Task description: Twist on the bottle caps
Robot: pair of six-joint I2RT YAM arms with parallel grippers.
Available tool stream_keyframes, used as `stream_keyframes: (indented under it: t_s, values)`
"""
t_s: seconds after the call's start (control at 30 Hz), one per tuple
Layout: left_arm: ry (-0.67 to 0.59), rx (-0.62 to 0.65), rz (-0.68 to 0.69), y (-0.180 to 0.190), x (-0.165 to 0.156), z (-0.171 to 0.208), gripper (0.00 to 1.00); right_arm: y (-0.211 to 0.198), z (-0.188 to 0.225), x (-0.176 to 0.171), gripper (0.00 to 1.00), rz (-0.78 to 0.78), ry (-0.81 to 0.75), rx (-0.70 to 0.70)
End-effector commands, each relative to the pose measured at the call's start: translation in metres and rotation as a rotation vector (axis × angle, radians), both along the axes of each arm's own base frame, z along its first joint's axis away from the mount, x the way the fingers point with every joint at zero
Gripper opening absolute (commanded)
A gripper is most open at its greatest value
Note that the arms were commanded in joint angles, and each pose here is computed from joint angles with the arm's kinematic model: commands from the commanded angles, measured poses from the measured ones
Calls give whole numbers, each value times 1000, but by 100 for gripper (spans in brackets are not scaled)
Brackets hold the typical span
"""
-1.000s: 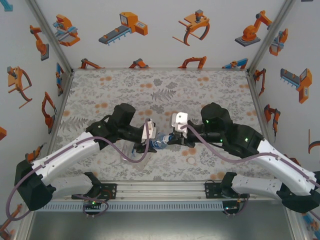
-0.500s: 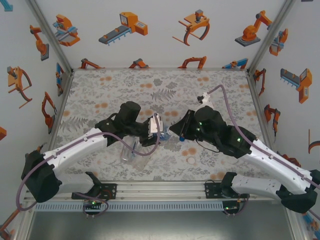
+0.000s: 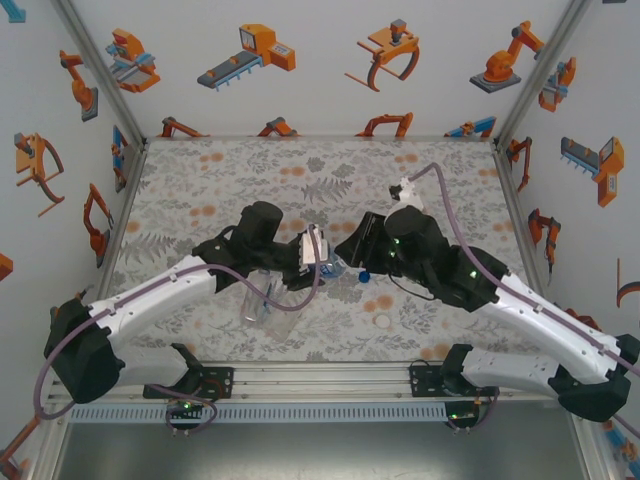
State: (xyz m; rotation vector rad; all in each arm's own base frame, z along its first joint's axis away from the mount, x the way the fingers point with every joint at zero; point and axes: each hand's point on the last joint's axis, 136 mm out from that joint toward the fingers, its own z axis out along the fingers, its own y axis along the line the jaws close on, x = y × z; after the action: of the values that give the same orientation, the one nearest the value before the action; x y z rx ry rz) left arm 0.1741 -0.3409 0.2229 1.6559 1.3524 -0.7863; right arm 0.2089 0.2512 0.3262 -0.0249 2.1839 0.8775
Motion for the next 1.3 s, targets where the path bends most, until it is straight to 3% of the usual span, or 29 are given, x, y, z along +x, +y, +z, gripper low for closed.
stream_keyframes:
  t_s: [0.0, 0.1, 0.27, 0.47, 0.67, 0.83, 1.27]
  values:
    - [-17, -111, -61, -5, -13, 37, 0, 7, 59, -11, 53, 190, -276, -48]
    - [-15, -115, -65, -3, -16, 39, 0, 1, 78, -17, 54, 246, -394, -90]
    - [-16, -108, -69, 1, -20, 41, 0, 8, 93, -42, 54, 483, -655, -215]
    - [-4, -101, -88, 7, -28, 43, 0, 16, 71, -64, 53, 764, -836, -433]
    - [3, -102, -124, 11, -37, 46, 0, 20, 52, -93, 53, 1048, -953, -521]
    - [7, -89, -147, 10, -43, 45, 0, 21, 46, -91, 52, 1096, -959, -581]
    - [7, -65, -155, 13, -46, 39, 0, 26, 52, -103, 52, 1156, -1024, -526]
